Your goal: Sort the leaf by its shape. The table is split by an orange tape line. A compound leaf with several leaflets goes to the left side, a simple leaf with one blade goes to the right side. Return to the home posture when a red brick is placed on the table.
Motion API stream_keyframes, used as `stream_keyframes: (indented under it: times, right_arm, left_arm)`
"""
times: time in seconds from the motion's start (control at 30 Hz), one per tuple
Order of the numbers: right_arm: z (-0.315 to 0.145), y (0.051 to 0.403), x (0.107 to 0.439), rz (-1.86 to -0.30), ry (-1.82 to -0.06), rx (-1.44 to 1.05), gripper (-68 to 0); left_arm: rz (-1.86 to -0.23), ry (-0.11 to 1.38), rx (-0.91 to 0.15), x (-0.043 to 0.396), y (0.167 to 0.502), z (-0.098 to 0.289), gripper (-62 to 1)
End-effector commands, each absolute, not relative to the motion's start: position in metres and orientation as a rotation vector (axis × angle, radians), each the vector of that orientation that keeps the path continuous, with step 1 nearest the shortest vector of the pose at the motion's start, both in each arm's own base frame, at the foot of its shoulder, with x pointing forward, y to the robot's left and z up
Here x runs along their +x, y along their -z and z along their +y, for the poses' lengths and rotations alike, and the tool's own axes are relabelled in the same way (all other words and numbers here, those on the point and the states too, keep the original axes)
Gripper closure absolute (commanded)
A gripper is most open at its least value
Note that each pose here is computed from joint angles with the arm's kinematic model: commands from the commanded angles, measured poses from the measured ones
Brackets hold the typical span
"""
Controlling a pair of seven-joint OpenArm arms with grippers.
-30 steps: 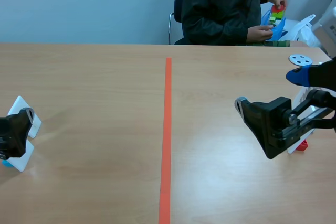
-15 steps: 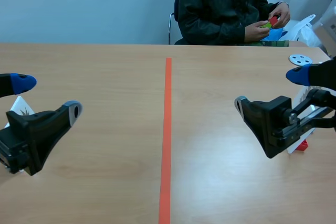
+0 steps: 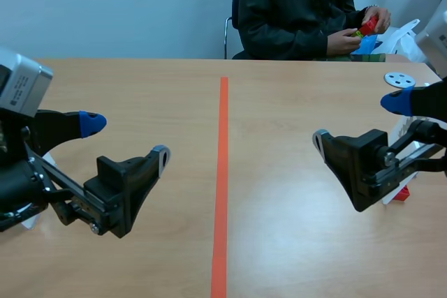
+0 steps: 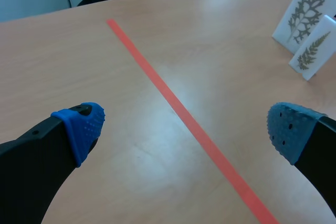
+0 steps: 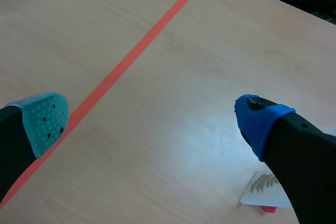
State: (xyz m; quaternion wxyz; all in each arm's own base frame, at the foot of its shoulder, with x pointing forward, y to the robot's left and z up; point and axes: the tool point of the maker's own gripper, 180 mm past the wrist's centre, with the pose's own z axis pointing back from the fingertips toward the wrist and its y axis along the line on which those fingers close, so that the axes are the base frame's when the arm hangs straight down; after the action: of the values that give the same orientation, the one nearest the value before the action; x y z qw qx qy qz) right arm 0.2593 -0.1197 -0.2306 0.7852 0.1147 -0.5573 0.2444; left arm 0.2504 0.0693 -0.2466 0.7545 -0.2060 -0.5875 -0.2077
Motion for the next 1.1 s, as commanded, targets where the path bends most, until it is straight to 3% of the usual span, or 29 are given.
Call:
stream_keyframes:
  times: [0.0,0.6,1.07]
  right_arm:
    - [-0.1235,0.2228,0.2641,-1.233,-0.522,0.240,-67.9]
    - [-0.1233,0.2230,0.2640,-1.232,-0.522,0.240,-67.9]
    - [-0.1227,0.2223,0.2640,-1.235,-0.517,0.248,-67.9]
  left_arm:
    - [-1.288,0.450,-0.450,0.2499,0.2454,0.0695,-62.3]
    - [-1.265,0.473,-0.413,0.2512,0.2506,0.0712,-62.3]
    - [-1.267,0.439,-0.468,0.2500,0.2468,0.0678,-62.3]
